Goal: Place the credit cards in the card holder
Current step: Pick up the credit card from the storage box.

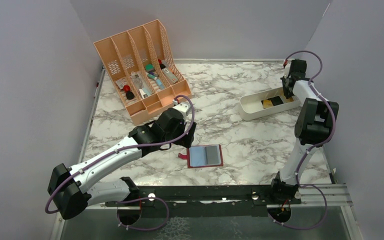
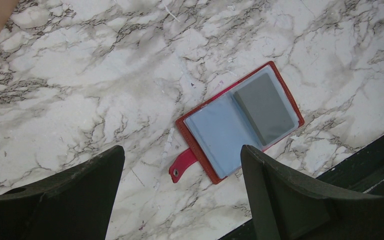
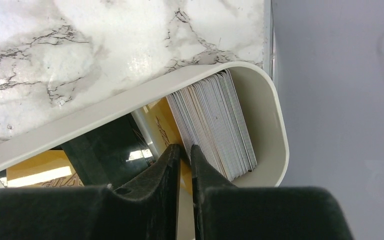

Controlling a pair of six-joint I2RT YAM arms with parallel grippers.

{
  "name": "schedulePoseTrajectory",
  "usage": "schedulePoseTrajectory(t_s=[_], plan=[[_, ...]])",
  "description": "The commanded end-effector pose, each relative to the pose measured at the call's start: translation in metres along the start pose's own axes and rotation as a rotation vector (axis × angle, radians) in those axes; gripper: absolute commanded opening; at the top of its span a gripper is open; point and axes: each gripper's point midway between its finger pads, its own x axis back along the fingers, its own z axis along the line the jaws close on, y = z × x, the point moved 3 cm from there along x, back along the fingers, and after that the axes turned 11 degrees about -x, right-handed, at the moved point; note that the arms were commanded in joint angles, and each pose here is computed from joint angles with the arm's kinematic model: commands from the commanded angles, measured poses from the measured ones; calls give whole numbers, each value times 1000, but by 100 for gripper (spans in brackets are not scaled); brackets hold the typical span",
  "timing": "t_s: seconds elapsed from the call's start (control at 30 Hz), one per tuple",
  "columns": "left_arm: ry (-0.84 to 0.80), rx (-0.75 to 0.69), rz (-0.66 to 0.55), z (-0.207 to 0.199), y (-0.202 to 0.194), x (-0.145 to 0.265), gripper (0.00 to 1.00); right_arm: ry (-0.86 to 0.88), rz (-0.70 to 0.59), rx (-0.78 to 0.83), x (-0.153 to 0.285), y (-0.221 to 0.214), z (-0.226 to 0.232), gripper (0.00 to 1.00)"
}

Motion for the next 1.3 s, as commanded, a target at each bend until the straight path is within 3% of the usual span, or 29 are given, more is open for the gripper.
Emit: schedulePoseTrajectory(t_s=[0.0,0.37,0.9,1.0,1.27], plan=[[-9,1,-52,0,14,9,89,-12,-120,-42,26,37,-12,15],[-13,9,-62,0,13,12,89,97,-104,-98,53,36,4,2],[-32,72,-52,-4,6,11,88,266,-140,-309,168,40,81,1],[-61,103,-27,-11,0,5,81,397,-148,-323,193,31,110,1],[-136,167,1,-26,-8,-11,48,674,-160,-300,259,-21,180,1]])
